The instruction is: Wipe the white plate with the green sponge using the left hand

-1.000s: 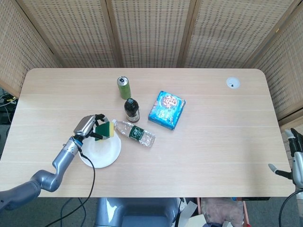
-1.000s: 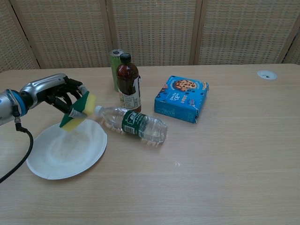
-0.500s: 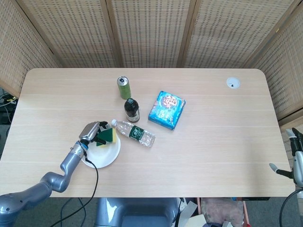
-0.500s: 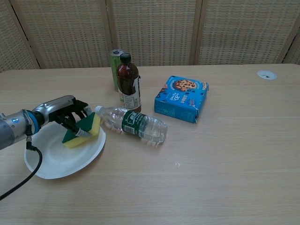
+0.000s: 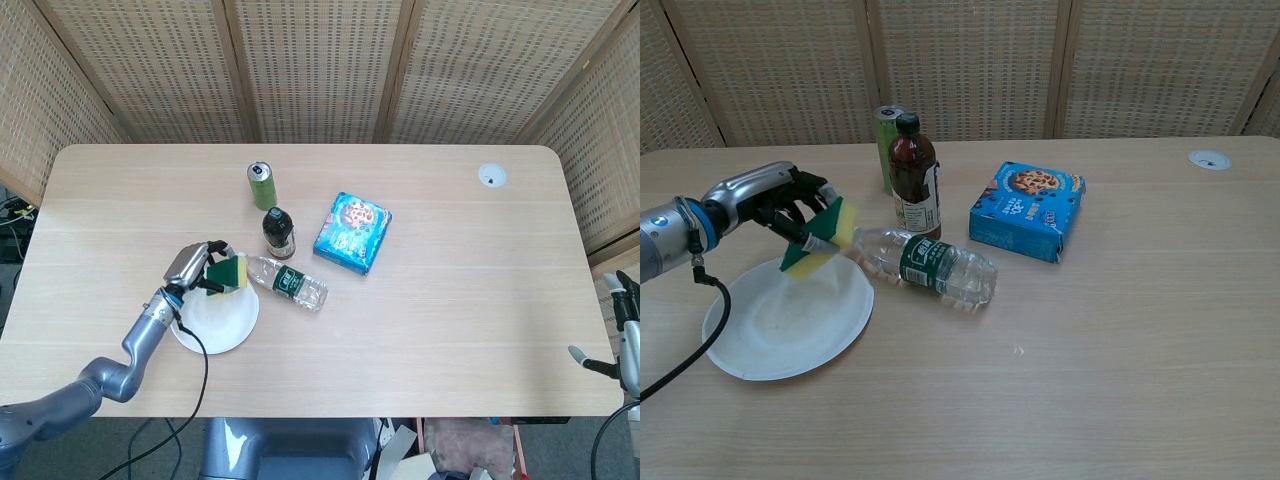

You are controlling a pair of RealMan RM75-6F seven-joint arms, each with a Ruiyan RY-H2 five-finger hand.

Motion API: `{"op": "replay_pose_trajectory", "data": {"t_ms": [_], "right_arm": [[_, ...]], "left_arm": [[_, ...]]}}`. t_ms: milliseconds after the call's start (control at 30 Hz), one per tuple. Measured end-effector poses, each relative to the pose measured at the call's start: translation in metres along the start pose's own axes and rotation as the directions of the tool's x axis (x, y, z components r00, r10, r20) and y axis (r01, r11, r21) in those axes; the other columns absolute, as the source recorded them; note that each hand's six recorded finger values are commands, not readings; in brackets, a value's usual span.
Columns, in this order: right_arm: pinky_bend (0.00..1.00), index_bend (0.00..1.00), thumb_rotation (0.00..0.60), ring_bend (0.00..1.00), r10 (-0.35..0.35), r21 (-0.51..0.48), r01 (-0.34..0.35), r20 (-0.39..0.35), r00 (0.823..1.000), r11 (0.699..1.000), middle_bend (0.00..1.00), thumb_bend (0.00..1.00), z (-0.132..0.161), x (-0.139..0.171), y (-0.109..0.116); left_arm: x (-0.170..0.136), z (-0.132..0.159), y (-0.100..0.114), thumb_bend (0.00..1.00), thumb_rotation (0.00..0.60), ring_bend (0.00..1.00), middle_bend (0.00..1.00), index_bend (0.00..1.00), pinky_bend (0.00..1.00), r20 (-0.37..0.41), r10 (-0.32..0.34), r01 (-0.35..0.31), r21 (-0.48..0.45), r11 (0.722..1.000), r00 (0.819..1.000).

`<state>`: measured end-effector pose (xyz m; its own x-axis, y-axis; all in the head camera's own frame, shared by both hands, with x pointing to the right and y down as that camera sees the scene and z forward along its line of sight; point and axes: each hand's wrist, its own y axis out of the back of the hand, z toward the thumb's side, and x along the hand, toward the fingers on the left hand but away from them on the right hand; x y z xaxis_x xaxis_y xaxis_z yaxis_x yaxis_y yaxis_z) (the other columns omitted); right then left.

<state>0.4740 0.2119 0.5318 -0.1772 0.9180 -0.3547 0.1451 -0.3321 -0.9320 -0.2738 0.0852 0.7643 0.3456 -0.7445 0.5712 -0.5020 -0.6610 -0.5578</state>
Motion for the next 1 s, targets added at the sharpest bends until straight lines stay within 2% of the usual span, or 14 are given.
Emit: {"op": "replay_pose_trajectory", "data": {"t_ms": [433,600,867,1000], "right_arm": [[0.00,0.00,0.600,0.00,0.001,-0.004,-0.001,0.011,1.000,1.000,0.00,0.00,-0.003,-0.002,0.000],[0.00,0.00,0.600,0.00,0.000,-0.008,0.000,0.009,1.000,1.000,0.00,0.00,-0.003,-0.002,0.001],[0.00,0.00,0.600,0.00,-0.003,-0.011,0.003,0.001,1.000,1.000,0.00,0.00,-0.001,0.000,0.002],[0.00,0.00,0.600,0.00,-0.003,-0.011,0.003,0.000,1.000,1.000,0.00,0.00,-0.001,0.000,0.003]], "left_arm": [[0.008,-0.012,-0.036,0.10,0.600,0.34,0.41,0.56,0.47,-0.094,-0.066,0.062,-0.054,0.997,0.993],[0.009,-0.013,-0.031,0.10,0.600,0.34,0.41,0.56,0.47,-0.088,-0.056,0.050,-0.063,0.997,0.995],[0.008,0.001,-0.002,0.10,0.600,0.34,0.41,0.56,0.47,-0.039,-0.006,0.002,-0.097,0.995,0.999],[0.005,-0.005,-0.003,0.10,0.600,0.34,0.41,0.56,0.47,-0.059,-0.012,0.007,-0.087,0.996,0.998]]}}
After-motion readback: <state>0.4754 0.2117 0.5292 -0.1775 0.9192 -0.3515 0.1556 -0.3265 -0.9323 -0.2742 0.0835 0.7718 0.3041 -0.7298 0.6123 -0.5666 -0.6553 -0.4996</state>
